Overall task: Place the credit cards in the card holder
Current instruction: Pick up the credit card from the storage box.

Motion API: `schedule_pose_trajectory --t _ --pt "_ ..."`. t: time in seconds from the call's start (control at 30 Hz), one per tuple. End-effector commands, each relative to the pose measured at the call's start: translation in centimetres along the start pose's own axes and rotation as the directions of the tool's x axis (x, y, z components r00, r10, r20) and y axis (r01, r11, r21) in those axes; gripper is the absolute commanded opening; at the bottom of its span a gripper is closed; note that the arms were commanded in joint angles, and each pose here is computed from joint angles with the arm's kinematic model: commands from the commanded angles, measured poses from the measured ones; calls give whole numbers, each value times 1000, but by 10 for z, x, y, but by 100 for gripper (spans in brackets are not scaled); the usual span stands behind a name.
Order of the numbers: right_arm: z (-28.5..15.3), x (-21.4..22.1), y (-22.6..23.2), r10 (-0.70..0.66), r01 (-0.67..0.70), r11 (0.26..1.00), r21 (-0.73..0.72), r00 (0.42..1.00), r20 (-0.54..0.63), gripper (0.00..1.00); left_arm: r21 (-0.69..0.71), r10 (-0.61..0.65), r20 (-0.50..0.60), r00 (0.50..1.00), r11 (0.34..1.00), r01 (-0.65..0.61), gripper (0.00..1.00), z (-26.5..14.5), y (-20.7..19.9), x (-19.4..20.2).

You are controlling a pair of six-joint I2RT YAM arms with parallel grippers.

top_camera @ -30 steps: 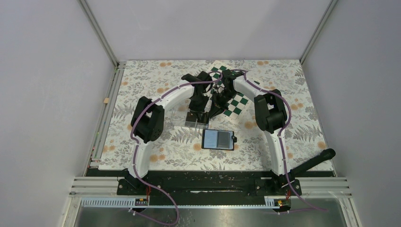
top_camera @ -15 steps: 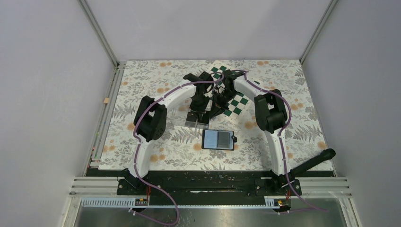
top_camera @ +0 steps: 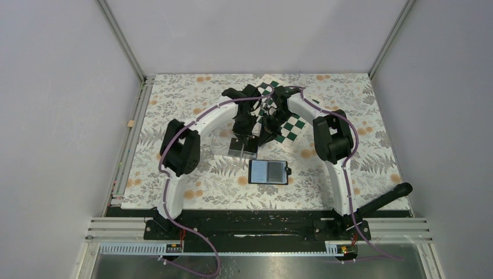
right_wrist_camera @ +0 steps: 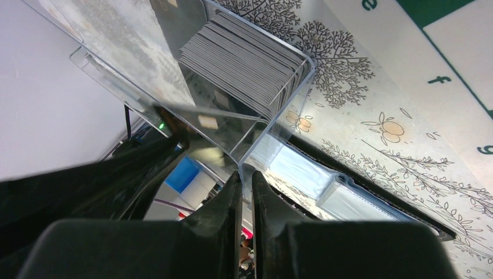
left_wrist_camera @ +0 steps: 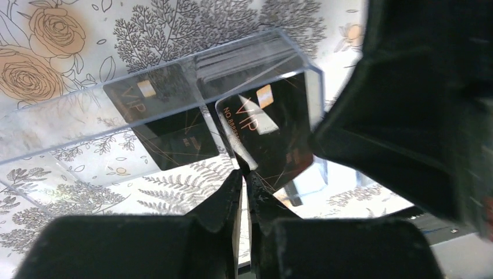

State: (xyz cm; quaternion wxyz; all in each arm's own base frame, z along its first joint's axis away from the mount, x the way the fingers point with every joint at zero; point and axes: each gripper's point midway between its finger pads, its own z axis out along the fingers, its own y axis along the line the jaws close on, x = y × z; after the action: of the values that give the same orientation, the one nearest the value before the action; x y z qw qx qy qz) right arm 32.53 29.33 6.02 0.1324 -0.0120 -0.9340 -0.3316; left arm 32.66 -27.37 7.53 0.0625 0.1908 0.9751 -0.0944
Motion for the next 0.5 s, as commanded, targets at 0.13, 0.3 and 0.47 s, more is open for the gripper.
schedule_pose_trajectory --t 0.13,0.3,0.47 --pt "2 6 -5 -22 22 999 39 1000 -2 7 252 -57 177 983 968 11 6 -46 -42 -31" --pt "1 6 -4 -24 24 999 38 1000 -1 7 296 -97 145 985 954 50 7 -36 -40 -28" --pt "2 7 -5 -23 23 999 40 1000 -3 7 287 -99 117 988 956 62 10 -27 -35 -21"
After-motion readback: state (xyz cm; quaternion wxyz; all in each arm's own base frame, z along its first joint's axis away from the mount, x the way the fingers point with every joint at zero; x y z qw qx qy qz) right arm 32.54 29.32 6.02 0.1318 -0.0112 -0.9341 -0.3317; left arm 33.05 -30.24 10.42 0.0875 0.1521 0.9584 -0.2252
